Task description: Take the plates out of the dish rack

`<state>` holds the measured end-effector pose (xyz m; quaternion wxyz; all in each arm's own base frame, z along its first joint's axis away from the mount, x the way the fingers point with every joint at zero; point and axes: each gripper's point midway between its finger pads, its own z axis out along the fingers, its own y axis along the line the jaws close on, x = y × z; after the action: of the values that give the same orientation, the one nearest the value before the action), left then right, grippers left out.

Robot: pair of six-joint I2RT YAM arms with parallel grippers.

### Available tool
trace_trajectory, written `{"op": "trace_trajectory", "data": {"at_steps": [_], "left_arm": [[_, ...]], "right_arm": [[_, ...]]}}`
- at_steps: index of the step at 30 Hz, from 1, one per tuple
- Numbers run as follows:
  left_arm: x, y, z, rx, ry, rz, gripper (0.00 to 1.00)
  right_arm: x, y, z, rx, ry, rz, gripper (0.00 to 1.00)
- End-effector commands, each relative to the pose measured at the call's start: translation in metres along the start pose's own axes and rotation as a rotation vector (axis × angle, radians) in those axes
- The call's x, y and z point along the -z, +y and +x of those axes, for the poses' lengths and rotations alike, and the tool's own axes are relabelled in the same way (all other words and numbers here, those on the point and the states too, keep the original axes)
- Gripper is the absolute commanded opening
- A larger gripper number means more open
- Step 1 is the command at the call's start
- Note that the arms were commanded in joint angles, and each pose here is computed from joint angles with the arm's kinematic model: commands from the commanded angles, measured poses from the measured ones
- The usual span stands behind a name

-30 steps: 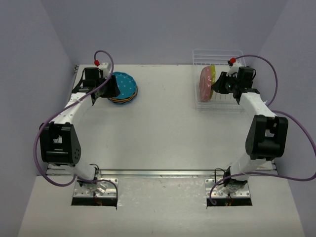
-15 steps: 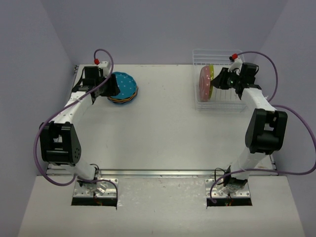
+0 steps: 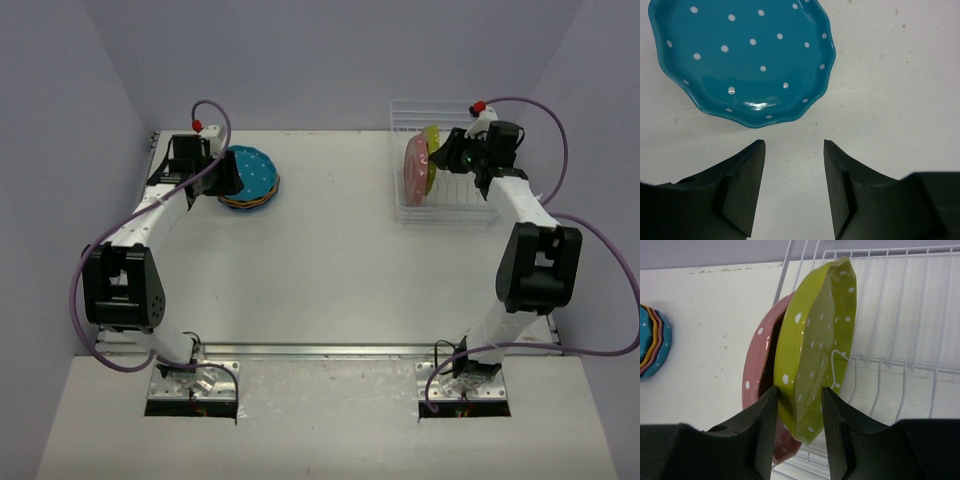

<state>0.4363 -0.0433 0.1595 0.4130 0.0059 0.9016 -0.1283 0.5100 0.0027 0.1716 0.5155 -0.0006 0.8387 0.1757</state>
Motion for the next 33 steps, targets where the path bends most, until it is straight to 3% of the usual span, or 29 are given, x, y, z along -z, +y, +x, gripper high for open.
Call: {"op": "trace_trajectory", "data": {"at_steps": [1, 9, 14, 18, 22, 27, 33], "left_arm": [[0.001, -0.001, -0.024, -0.005, -0.058, 0.004, 0.49], [0.001, 0.0, -0.022, -0.008, -0.052, -0.003, 0.49], [0.002, 0.001, -0.022, -0.014, -0.051, -0.006, 0.49], [0.004, 0.002, -0.022, -0.02, -0.051, -0.012, 0.49], [0.003, 0.003, -0.021, -0.019, -0.052, -0.013, 0.49], [0.0, -0.001, -0.023, -0.007, -0.054, 0.003, 0.49], [0.0, -0.002, -0.024, 0.001, -0.055, 0.01, 0.49]], "right_arm": [[0.002, -0.041, 0.006, 0.018, 0.032, 0.192, 0.42], [-0.014, -0.019, 0.027, -0.051, 0.135, 0.034, 0.42], [-0.026, -0.031, 0.042, -0.115, 0.193, 0.075, 0.38], [-0.016, -0.042, 0.045, -0.119, 0.181, 0.163, 0.32], [0.001, -0.034, 0.052, -0.1, 0.171, 0.142, 0.24], [0.019, -0.025, 0.064, -0.106, 0.185, 0.086, 0.03], [0.033, -0.042, 0.077, -0.177, 0.206, 0.097, 0.0]]}}
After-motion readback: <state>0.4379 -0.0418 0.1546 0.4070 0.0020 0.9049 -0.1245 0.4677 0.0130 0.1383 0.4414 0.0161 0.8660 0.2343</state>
